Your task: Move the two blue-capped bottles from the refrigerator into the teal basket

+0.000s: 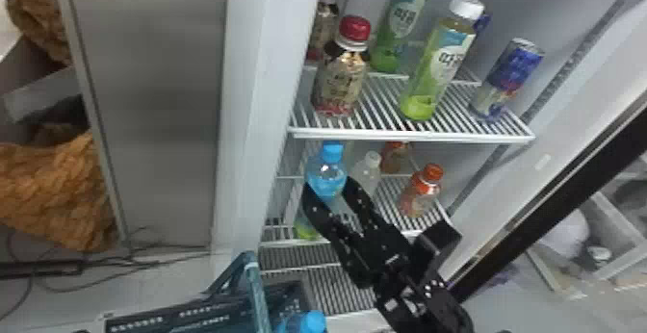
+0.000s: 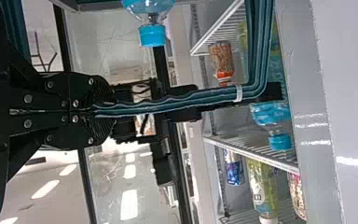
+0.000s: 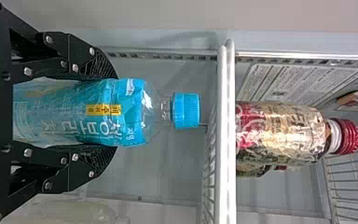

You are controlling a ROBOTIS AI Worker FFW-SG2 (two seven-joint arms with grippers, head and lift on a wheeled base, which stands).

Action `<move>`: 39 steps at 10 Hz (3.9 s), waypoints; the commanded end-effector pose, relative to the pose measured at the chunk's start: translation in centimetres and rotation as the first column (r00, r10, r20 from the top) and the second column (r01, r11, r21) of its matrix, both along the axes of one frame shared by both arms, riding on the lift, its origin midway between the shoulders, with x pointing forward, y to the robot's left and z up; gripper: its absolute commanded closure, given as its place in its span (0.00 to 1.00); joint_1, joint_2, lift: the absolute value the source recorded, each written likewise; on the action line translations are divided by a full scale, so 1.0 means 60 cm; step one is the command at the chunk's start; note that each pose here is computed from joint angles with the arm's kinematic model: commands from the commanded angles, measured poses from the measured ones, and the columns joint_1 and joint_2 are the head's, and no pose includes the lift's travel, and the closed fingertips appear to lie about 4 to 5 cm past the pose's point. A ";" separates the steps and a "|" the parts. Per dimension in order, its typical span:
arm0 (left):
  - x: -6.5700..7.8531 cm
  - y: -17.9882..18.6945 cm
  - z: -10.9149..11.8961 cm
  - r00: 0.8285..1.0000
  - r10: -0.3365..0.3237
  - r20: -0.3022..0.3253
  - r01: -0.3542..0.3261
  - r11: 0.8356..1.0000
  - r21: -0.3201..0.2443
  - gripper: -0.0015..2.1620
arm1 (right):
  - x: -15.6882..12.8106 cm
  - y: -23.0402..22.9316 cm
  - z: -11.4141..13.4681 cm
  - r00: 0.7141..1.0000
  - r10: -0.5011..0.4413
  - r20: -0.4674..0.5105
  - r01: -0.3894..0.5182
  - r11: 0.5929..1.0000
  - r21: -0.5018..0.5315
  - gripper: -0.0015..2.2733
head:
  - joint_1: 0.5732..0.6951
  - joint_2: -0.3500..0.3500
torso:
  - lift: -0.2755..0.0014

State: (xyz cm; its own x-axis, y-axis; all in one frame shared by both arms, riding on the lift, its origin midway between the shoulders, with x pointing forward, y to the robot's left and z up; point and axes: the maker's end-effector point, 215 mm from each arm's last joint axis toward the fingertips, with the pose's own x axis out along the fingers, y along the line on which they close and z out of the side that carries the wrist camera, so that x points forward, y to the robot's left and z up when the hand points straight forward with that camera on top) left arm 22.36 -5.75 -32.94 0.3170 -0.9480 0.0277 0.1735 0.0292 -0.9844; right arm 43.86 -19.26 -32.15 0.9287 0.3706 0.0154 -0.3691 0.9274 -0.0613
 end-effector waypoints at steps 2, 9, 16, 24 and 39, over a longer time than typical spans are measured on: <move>0.000 0.001 -0.001 1.000 0.002 -0.002 -0.002 1.000 0.000 0.54 | -0.046 -0.009 -0.012 0.999 0.013 -0.052 -0.014 1.000 -0.021 0.31 | 1.00 0.00 | 0.40; 0.001 0.002 -0.001 1.000 0.004 -0.001 -0.004 1.000 0.000 0.54 | -0.118 0.033 0.083 0.993 0.116 -0.019 -0.116 0.993 0.009 0.31 | 1.00 0.00 | 0.40; 0.001 0.000 -0.001 1.000 0.001 0.001 -0.001 1.000 0.003 0.54 | -0.166 0.103 0.111 0.962 0.256 -0.095 -0.228 0.945 0.233 0.31 | 1.00 0.00 | 0.40; 0.002 0.001 -0.002 1.000 0.003 0.002 -0.003 1.000 0.004 0.54 | -0.179 0.099 0.033 0.931 0.295 -0.214 -0.207 0.912 0.356 0.15 | 1.00 0.00 | 0.40; 0.005 0.000 -0.002 1.000 0.013 0.003 -0.014 1.000 0.003 0.54 | -0.173 -0.107 0.135 0.973 -0.203 0.110 0.204 0.979 0.009 0.05 | 1.00 0.00 | 0.40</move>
